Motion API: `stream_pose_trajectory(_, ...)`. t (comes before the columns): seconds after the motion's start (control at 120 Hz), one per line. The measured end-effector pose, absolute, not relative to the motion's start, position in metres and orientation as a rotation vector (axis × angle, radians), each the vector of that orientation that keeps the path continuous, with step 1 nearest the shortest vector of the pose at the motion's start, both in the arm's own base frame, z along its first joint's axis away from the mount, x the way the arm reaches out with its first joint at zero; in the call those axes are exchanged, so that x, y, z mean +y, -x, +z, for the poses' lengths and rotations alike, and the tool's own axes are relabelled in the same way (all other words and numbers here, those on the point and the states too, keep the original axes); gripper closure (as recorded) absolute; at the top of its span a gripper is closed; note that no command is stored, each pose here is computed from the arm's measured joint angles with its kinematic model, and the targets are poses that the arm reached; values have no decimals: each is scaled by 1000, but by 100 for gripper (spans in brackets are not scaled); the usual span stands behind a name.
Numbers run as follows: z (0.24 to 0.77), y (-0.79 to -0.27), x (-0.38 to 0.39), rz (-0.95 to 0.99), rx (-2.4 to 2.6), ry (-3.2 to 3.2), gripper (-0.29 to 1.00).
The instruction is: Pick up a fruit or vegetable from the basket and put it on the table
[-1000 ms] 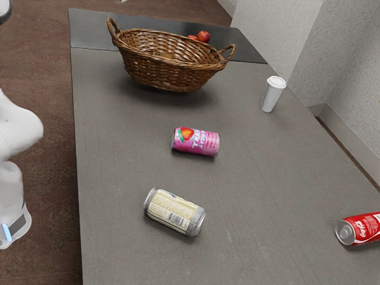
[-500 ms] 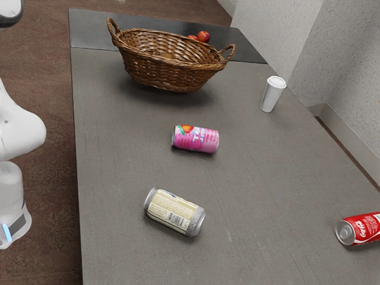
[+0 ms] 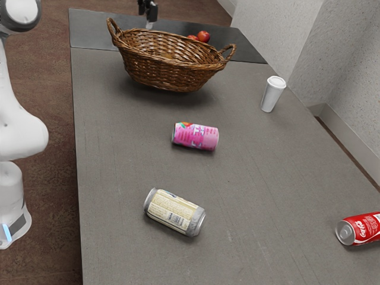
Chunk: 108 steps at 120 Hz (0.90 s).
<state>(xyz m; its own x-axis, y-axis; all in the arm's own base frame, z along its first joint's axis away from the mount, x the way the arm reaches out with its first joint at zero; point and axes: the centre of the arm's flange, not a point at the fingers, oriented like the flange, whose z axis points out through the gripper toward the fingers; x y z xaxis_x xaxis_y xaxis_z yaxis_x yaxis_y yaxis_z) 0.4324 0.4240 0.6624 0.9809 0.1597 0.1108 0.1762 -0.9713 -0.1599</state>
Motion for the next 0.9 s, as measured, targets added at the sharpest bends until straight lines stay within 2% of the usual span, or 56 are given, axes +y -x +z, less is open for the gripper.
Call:
stream_pose_trajectory(0.192,639,-394,484,-96,-442,2915,2)
stream_pose_trajectory(0.333,645,-425,447,-153,-322,2944,2)
stream_pose_trajectory(0.4,631,-435,435,-132,-277,2963,2)
stream_pose_trajectory(0.542,595,-453,440,-35,-290,2925,2)
stream_pose_trajectory(0.725,606,-462,461,-137,-309,2904,2)
stream_pose_trajectory(0.9,584,-475,462,-147,-277,2943,2)
